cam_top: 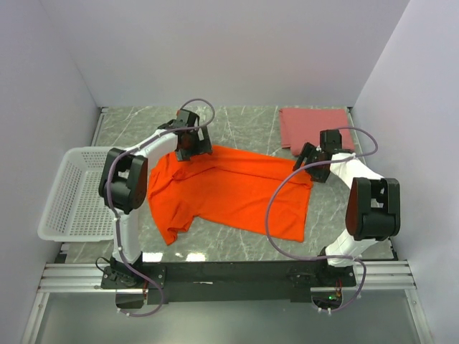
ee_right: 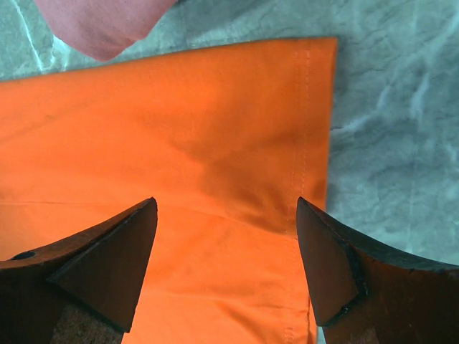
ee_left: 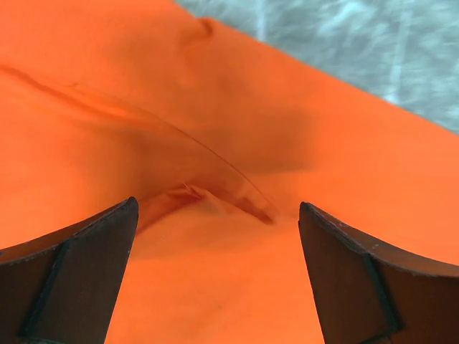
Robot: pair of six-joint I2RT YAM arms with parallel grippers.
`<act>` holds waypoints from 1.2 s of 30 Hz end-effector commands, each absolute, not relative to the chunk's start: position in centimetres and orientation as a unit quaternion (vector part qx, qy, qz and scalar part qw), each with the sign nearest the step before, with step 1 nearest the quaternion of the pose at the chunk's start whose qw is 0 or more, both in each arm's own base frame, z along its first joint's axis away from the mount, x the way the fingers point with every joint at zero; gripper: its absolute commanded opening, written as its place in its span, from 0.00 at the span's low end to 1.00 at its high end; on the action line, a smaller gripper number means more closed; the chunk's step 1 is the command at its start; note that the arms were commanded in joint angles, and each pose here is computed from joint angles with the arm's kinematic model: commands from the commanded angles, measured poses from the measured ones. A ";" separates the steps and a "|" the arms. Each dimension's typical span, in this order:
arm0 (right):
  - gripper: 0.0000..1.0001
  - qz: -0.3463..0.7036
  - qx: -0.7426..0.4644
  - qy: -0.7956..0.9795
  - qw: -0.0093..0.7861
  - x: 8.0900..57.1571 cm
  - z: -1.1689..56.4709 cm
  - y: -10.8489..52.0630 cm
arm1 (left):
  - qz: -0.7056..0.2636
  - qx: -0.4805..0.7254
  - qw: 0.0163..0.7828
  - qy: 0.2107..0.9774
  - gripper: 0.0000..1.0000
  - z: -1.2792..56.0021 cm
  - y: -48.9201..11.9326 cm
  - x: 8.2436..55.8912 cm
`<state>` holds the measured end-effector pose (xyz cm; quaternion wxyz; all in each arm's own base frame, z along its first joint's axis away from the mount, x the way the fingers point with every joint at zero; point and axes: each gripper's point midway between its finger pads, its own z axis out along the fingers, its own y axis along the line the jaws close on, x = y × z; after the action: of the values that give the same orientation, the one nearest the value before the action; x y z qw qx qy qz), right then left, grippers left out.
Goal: Fold and stack the t-shirts
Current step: Fold the tshirt
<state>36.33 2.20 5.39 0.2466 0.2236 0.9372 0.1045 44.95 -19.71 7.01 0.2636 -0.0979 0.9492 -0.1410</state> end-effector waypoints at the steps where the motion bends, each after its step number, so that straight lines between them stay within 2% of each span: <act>1: 0.84 0.120 0.204 0.934 0.267 37.7 5.9 2.8 | -0.169 -0.086 0.259 0.947 0.99 6.4 -20.6 45.4; 7: 0.84 0.110 0.212 0.941 0.239 37.5 4.4 2.7 | -0.181 -0.070 0.227 0.954 0.99 5.1 -21.8 43.2; 11: 0.84 0.108 0.220 0.943 0.227 37.5 3.8 2.7 | -0.181 -0.061 0.237 0.952 0.99 6.2 -22.1 41.2; 15: 0.84 0.105 0.221 0.943 0.228 37.4 3.8 2.5 | -0.187 -0.051 0.248 0.949 0.99 7.4 -22.8 39.8; 24: 0.85 0.109 0.216 0.941 0.236 37.2 4.4 2.6 | -0.220 0.006 0.214 0.952 0.99 6.7 -25.2 35.3; 30: 0.85 0.127 0.208 0.933 0.265 37.4 5.8 3.1 | -0.221 0.044 0.264 0.938 0.99 11.0 -26.7 33.6; 36: 0.86 0.107 0.218 0.923 0.299 36.7 7.7 2.2 | -0.191 0.006 0.329 0.925 0.99 14.5 -24.7 35.0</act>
<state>36.36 2.62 5.22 0.2495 0.2194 0.9363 0.1135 33.17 -26.61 12.05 0.2736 0.0314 0.9360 -0.2192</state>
